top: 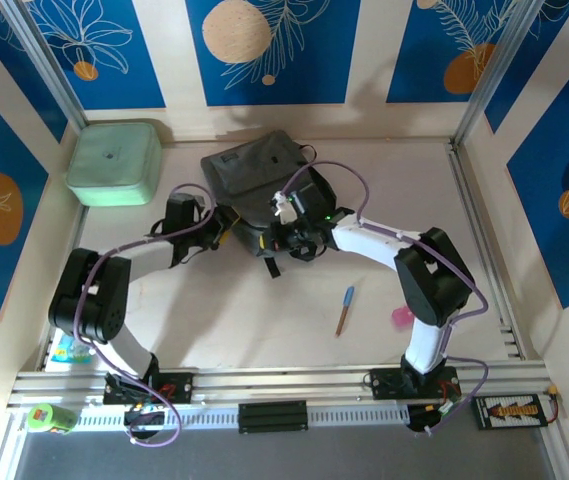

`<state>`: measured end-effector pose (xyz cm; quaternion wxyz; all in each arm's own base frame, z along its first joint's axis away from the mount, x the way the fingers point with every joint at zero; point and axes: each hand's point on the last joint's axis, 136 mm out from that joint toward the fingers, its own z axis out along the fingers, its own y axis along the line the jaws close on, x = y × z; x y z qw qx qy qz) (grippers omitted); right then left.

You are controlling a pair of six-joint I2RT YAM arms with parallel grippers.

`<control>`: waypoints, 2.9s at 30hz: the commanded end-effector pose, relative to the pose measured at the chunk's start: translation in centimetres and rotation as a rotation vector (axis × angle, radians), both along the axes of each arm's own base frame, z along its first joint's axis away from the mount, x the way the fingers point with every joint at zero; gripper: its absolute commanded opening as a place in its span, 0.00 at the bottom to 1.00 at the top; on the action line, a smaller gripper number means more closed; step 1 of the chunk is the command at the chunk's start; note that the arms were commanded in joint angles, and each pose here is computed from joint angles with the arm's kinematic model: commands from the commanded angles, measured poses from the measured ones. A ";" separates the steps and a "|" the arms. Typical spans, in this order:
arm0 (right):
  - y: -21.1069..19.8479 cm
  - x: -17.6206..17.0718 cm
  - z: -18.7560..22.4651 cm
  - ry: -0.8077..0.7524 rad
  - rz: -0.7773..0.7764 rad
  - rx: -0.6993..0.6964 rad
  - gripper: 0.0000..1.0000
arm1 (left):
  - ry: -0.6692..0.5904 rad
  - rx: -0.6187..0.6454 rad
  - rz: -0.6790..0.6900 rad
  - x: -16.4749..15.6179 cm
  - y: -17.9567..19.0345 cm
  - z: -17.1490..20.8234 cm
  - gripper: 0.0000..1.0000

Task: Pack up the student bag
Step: Zip the student bag at the center of the table.

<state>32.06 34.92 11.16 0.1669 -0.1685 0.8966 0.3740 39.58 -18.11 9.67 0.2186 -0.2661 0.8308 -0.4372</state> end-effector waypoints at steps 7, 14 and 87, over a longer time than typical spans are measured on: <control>2.9 -1.5 0.3 0.011 0.096 0.008 0.00 | -0.106 -0.191 0.002 1.3 -2.7 2.9 0.66; 2.5 -0.9 -0.2 0.008 0.054 -0.031 0.00 | -0.048 -0.042 0.157 -0.8 1.0 1.0 0.64; -1.6 -2.6 1.3 0.023 0.000 -0.053 0.00 | 0.028 -0.012 -0.003 -3.2 -3.1 1.7 0.73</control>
